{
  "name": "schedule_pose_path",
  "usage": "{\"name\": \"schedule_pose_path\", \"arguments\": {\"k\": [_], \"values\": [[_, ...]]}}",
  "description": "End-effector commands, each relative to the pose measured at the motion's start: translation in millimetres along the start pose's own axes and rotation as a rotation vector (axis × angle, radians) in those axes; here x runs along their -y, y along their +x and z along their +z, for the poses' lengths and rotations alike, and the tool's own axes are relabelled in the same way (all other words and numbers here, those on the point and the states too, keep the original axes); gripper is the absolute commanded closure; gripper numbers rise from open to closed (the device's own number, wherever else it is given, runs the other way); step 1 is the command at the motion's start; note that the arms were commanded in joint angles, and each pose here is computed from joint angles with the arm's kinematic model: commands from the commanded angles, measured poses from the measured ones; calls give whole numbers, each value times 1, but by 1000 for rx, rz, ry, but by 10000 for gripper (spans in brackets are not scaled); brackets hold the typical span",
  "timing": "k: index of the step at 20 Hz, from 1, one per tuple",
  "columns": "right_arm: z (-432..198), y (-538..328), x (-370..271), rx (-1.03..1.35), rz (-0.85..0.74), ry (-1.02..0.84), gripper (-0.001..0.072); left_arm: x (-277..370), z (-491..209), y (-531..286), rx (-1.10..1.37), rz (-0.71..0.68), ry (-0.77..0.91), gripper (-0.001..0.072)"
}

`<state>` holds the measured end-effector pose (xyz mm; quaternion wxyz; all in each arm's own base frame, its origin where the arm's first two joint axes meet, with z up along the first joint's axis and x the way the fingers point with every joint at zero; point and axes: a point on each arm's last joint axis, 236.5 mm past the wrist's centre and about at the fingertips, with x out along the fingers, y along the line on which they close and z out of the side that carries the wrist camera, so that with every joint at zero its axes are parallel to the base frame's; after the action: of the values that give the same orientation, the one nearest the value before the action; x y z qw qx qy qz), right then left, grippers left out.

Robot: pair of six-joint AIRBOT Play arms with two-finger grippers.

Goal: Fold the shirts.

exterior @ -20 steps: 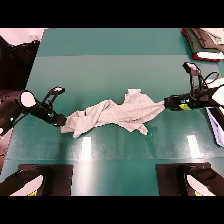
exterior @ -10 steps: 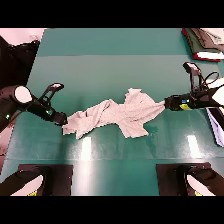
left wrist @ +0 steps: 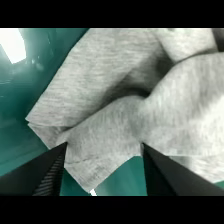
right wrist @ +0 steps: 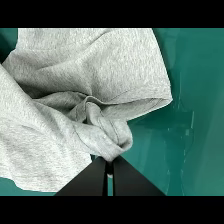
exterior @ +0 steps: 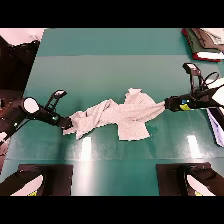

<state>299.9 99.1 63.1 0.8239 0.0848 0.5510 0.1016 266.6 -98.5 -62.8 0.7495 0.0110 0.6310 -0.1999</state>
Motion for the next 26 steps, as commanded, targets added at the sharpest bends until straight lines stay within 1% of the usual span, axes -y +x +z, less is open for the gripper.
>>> {"name": "schedule_pose_path", "arguments": {"k": [1,2,3,4,5,11,14,15,16,17,18,26], "values": [[-2,-1,0,-8,0,0,699,0,-6,5,-7,-4,-9,164],[-2,-1,0,-8,0,0,699,0,-6,5,-9,-5,-11,166],[-2,-1,0,-8,0,0,699,0,-6,5,-8,-4,-21,343],[-2,-1,0,-8,0,0,699,0,-6,5,-7,-6,-25,577],[-2,-1,0,-8,0,0,698,0,-5,5,-5,-6,-26,683],[-3,-1,0,-11,-1,0,698,0,-4,5,-1,-5,-34,684],[-3,-1,0,-11,-1,0,698,2,2,-7,-7,-3,-11,682],[-3,-1,0,-11,-1,0,699,3,8,-13,1,-1,3,668],[-3,-1,0,-11,-1,0,699,2,13,-16,14,4,7,432],[-3,-1,0,-11,-1,0,698,1,16,-17,27,8,2,252],[-3,-1,0,-11,-1,0,698,1,16,-16,27,9,-1,286],[-3,-1,0,-11,-1,0,698,-5,-14,14,-18,13,-37,286]]}}
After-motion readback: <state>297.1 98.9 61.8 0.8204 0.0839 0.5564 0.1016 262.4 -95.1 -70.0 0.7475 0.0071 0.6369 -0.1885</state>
